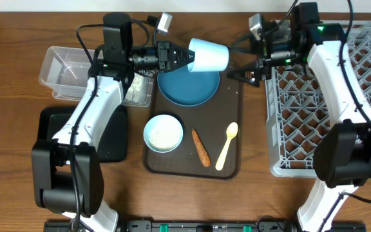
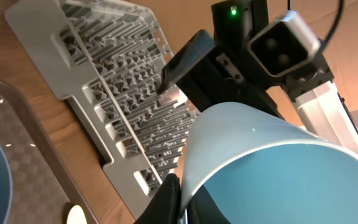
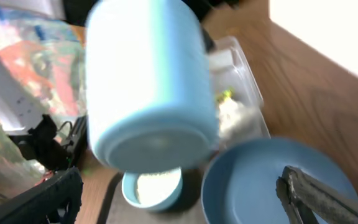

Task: Sort waste into correct bins and load items into the dishwasher rack
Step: 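Hand blue cup from left gripper to right gripper, then carry blue cup with right gripper into dish rack and release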

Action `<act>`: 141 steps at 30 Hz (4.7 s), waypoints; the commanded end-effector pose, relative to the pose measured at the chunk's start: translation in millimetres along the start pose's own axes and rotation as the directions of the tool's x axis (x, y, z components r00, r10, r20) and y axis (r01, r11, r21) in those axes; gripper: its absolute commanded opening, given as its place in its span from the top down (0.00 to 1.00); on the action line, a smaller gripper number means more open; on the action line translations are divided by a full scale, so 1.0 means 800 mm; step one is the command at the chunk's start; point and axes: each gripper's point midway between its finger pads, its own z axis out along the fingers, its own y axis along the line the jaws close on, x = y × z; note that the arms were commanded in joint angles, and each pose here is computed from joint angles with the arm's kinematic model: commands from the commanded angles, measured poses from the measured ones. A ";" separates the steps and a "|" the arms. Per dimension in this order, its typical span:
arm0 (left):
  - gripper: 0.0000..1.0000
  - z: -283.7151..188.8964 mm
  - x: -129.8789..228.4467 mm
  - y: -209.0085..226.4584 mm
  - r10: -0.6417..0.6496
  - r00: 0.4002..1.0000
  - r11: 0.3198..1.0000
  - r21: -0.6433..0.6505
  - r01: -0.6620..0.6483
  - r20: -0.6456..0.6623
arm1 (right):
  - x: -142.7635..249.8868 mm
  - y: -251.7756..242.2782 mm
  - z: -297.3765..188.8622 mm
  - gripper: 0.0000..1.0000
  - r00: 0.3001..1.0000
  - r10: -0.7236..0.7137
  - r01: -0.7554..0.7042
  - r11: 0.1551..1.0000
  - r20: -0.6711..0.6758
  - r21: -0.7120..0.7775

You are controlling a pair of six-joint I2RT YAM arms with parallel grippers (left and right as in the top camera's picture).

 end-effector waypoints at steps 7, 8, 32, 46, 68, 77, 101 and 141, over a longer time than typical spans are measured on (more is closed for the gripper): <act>0.92 0.000 0.002 -0.005 0.027 0.999 0.999 0.032 -0.026 -0.020 | -0.023 0.026 0.026 0.01 0.988 -0.122 0.132 0.986 0.093 -0.106; 0.92 0.000 0.002 -0.005 0.027 0.999 0.999 0.032 -0.026 -0.020 | -0.028 0.028 0.026 0.01 0.985 -0.128 0.141 0.983 0.114 -0.116; 0.92 0.012 0.009 -0.011 0.022 0.999 0.999 0.044 -0.021 -0.043 | -0.036 0.035 0.044 0.16 0.969 -0.205 0.224 0.963 0.136 -0.147; 0.92 0.012 0.009 -0.011 0.023 0.999 0.999 0.044 -0.021 -0.042 | -0.027 0.028 0.046 0.24 0.977 -0.194 0.203 0.971 0.085 -0.123; 0.66 0.012 0.007 -0.006 0.068 0.997 0.997 0.024 -0.067 -0.029 | -0.003 0.008 0.047 0.50 0.995 -0.084 0.082 0.995 -0.045 -0.048; 0.58 -0.005 0.019 0.090 -0.037 0.998 0.935 -0.351 0.050 0.044 | 0.056 -0.049 0.023 0.61 0.932 0.242 -0.166 0.947 -0.270 0.275; 0.51 -0.195 0.052 0.122 0.011 0.995 0.458 -0.885 0.085 0.101 | 0.122 -0.044 -0.369 0.69 0.574 0.690 -0.359 -0.272 0.441 0.893; 0.50 -0.195 0.052 0.122 0.011 0.995 0.458 -0.885 0.085 0.101 | 0.312 0.003 -0.444 0.10 0.261 0.698 -0.409 -0.546 0.667 0.731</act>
